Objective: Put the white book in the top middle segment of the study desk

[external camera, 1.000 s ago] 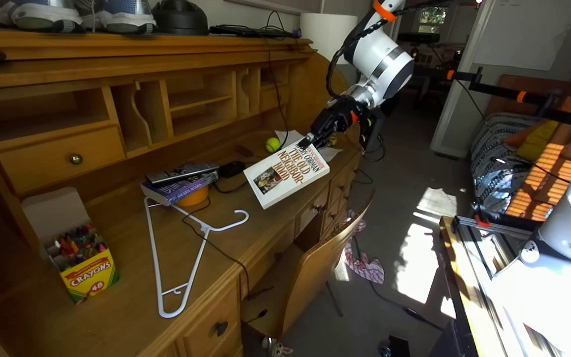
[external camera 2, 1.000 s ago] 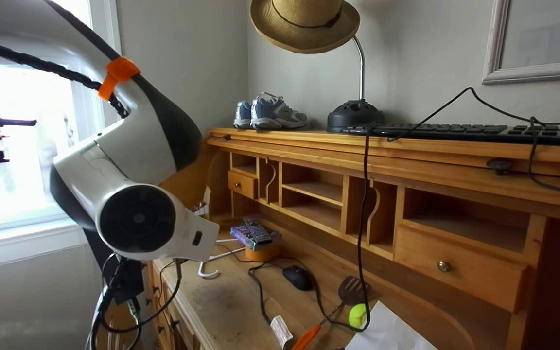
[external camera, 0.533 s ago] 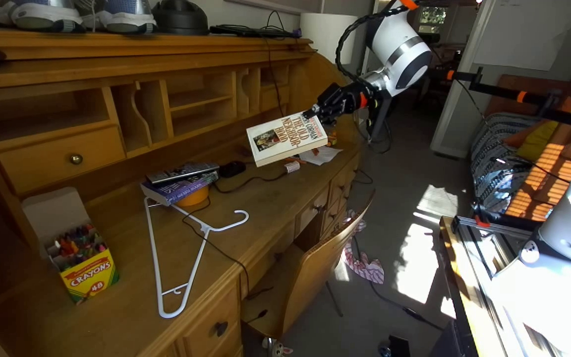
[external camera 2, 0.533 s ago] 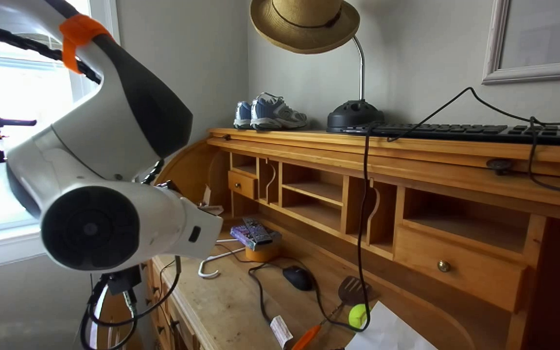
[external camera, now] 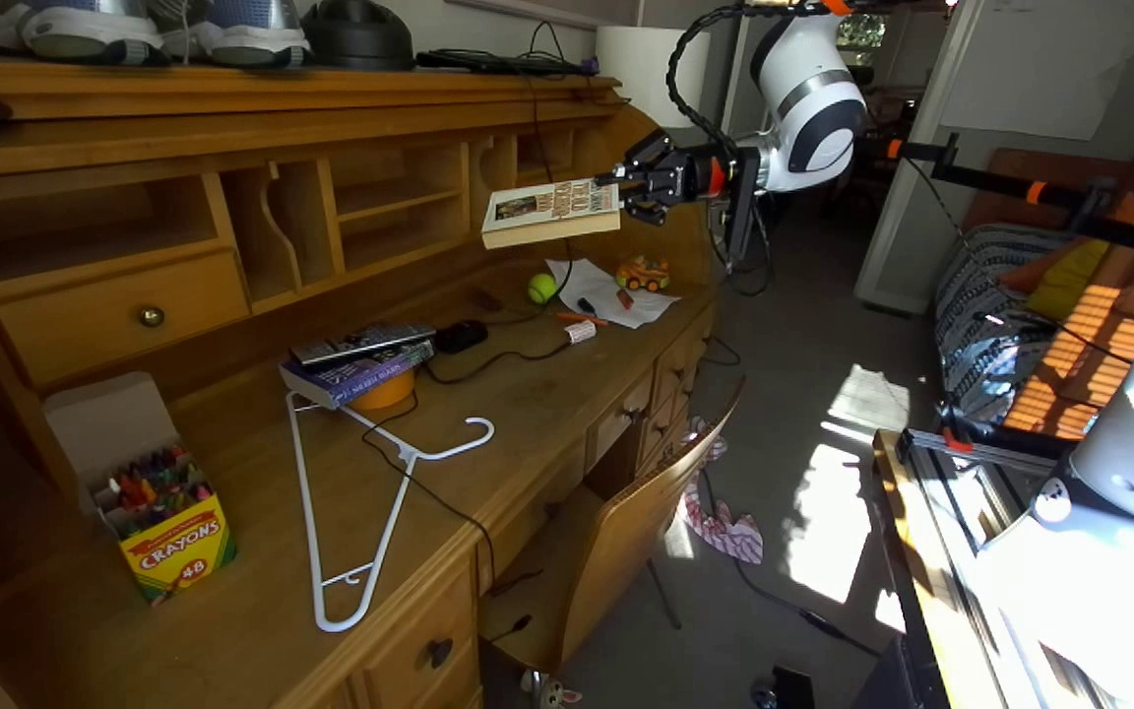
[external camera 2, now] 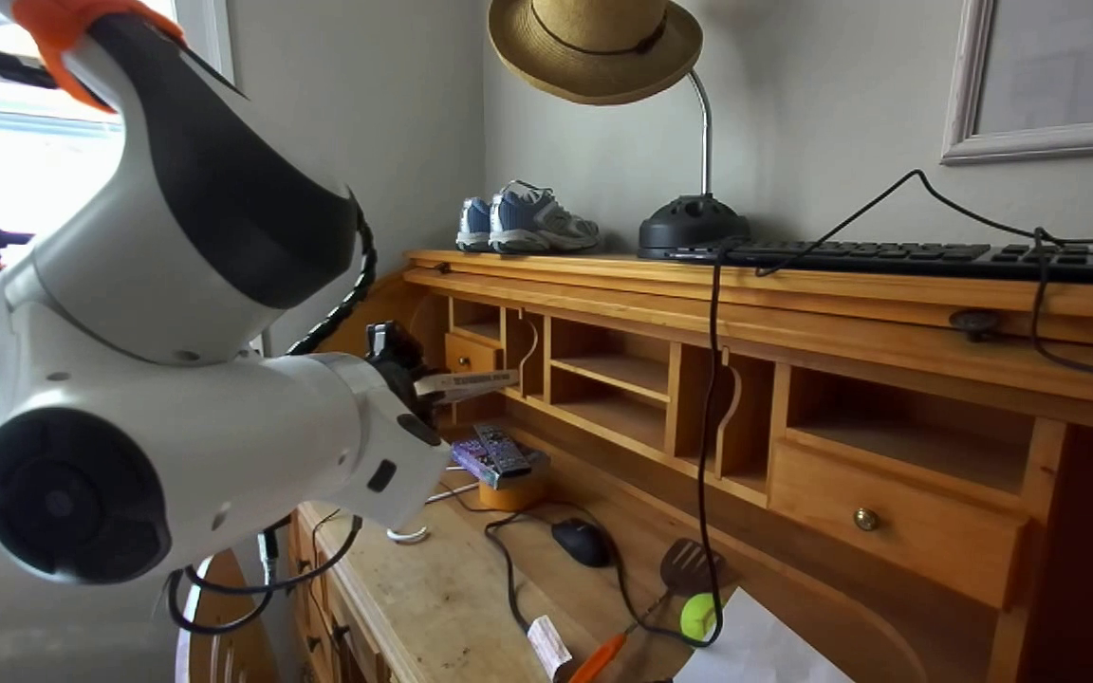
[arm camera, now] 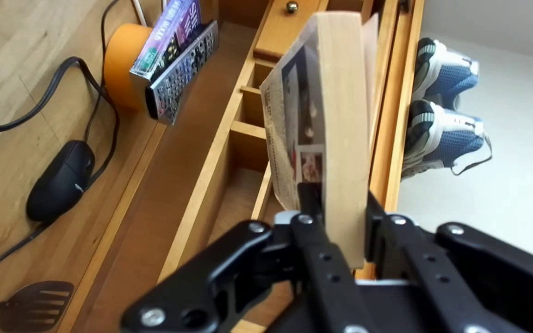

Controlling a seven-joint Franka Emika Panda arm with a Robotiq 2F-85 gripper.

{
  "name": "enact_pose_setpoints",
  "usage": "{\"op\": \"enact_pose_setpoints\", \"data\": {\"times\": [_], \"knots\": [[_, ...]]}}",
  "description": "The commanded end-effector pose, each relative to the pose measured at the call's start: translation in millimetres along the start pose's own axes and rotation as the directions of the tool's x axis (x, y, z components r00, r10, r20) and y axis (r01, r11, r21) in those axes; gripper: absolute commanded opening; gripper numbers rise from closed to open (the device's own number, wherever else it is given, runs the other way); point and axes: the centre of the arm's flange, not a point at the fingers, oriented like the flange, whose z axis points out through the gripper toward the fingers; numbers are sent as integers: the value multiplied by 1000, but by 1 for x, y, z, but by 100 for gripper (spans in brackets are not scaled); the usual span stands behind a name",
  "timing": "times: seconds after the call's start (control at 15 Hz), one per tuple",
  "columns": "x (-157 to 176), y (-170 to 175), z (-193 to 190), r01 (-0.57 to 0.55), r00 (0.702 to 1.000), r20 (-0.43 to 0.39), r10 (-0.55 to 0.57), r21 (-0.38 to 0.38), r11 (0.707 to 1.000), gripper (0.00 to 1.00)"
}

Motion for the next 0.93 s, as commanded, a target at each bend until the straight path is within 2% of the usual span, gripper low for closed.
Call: {"op": "enact_pose_setpoints", "data": {"times": [0.0,0.2,0.27,0.4,0.6,0.87], "knots": [[1,0,0,-10,1000,-11,10,1,1000,24],[1,1,0,-20,1000,-19,20,3,1000,24],[1,2,0,-21,1000,-19,21,3,1000,6],[3,-1,13,-40,997,-61,41,16,999,6],[6,-6,36,-93,984,-143,103,79,993,6],[12,-5,66,-138,949,-264,174,149,979,6]]}}
